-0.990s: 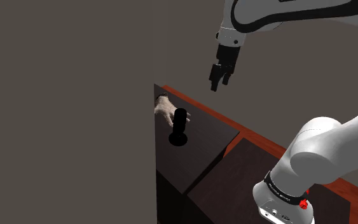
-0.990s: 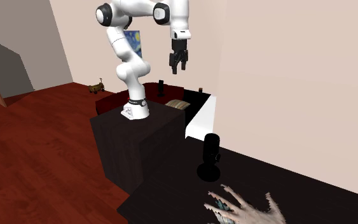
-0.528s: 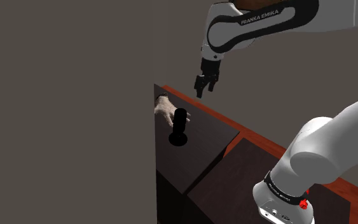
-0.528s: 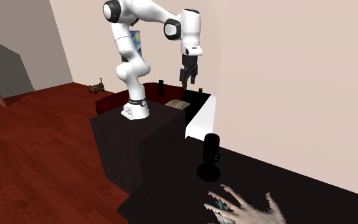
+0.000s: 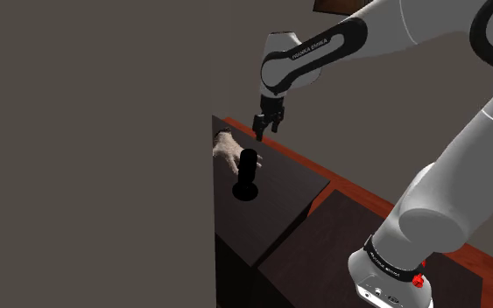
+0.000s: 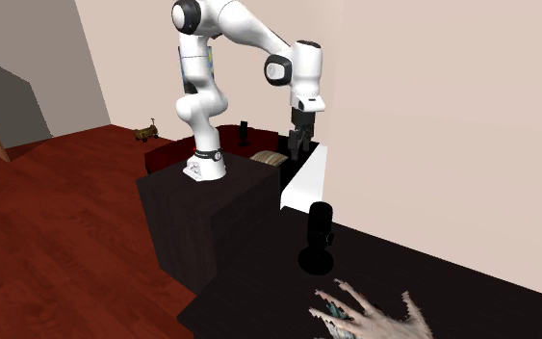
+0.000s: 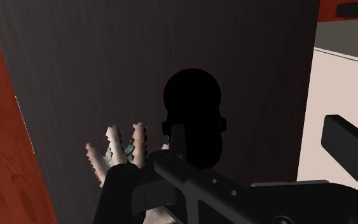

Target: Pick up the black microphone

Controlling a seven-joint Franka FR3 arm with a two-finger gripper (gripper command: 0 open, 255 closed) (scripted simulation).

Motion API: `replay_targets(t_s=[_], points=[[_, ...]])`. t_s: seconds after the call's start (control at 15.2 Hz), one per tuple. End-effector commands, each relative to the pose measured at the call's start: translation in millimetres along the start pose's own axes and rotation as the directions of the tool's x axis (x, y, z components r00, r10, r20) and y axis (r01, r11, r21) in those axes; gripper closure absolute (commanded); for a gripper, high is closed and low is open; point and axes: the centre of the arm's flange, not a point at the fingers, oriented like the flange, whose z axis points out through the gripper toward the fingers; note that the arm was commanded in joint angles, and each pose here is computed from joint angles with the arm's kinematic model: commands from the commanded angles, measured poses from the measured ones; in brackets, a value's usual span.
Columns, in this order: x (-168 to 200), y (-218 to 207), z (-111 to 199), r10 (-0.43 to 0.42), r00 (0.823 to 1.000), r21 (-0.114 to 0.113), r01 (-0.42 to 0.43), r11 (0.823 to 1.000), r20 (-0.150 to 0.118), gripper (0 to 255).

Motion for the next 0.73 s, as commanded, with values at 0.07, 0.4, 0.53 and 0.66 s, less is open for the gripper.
replay_targets(t_s=[0.07,0.4,0.53,0.66], points=[[28.7,5.0,30.8,0.002,1.0,-0.008,-0.002,1.0,-0.004,0],[74.4,16.4,75.8,0.006,1.0,-0.021,-0.007,1.0,-0.008,0],[92.7,21.2,93.6,0.008,1.0,-0.026,-0.008,1.0,-0.01,0],[111.1,26.1,111.5,0.01,1.0,-0.031,-0.01,0.999,-0.012,0]])
